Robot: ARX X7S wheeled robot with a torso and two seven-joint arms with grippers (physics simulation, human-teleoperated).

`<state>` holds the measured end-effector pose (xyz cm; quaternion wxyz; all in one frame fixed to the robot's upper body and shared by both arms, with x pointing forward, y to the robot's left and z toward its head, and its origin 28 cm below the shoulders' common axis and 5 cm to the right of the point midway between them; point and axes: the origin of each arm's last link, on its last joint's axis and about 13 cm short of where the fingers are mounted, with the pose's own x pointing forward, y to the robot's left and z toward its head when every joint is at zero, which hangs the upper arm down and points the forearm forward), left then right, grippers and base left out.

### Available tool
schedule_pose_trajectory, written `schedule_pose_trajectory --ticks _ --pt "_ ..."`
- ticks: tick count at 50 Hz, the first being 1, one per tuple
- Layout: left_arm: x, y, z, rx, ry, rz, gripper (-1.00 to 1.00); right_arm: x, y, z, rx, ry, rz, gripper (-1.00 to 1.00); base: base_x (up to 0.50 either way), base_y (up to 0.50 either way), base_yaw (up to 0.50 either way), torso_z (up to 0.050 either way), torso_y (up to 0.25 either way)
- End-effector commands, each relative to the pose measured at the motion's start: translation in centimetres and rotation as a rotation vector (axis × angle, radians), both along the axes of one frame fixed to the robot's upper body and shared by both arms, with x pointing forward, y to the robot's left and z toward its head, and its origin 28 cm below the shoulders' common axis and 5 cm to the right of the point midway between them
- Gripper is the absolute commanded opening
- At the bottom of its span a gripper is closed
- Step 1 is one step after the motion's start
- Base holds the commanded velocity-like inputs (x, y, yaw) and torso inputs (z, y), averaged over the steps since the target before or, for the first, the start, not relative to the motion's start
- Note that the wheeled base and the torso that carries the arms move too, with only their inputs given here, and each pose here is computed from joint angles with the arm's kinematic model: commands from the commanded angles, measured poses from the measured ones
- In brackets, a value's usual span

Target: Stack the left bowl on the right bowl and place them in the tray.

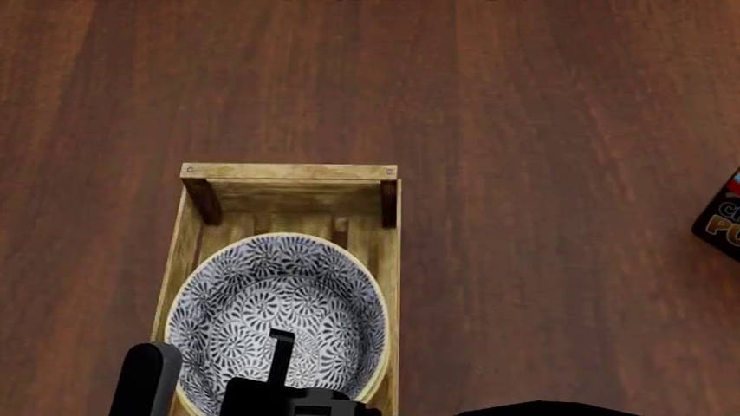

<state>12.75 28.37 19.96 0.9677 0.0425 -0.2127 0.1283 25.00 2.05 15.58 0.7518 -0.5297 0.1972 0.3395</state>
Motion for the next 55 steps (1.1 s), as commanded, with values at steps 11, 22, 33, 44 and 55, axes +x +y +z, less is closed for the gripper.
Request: schedule_pose_trajectory --ticks 11,22,33,44,55 --pt "0.0 0.0 0.0 0.002 0.0 -0.001 1.0 0.4 0.1 -0.8 -0.012 -0.023 0.003 -1.0 0.0 0.0 0.0 0.0 0.0" --pt "0.0 0.0 0.0 0.001 0.001 -0.001 1.0 0.1 0.1 -0.7 -0.032 -0.031 0.004 -1.0 0.0 0.0 0.0 0.0 0.0" --pt "-0.1 0.0 0.0 -0.002 -0.002 0.0 1.0 -0.5 0.1 -0.3 -0.046 -0.045 0.013 1.0 0.0 0.0 0.0 0.0 0.0" --pt "-0.1 0.0 0.0 -0.002 -0.003 0.0 1.0 -1.3 0.0 0.1 -0.047 -0.06 0.021 1.0 0.0 0.0 0.0 0.0 0.0" --pt "-0.3 0.0 0.1 -0.003 -0.006 0.0 1.0 -2.1 -0.1 0.4 -0.063 -0.074 0.036 1.0 0.0 0.0 0.0 0.0 0.0"
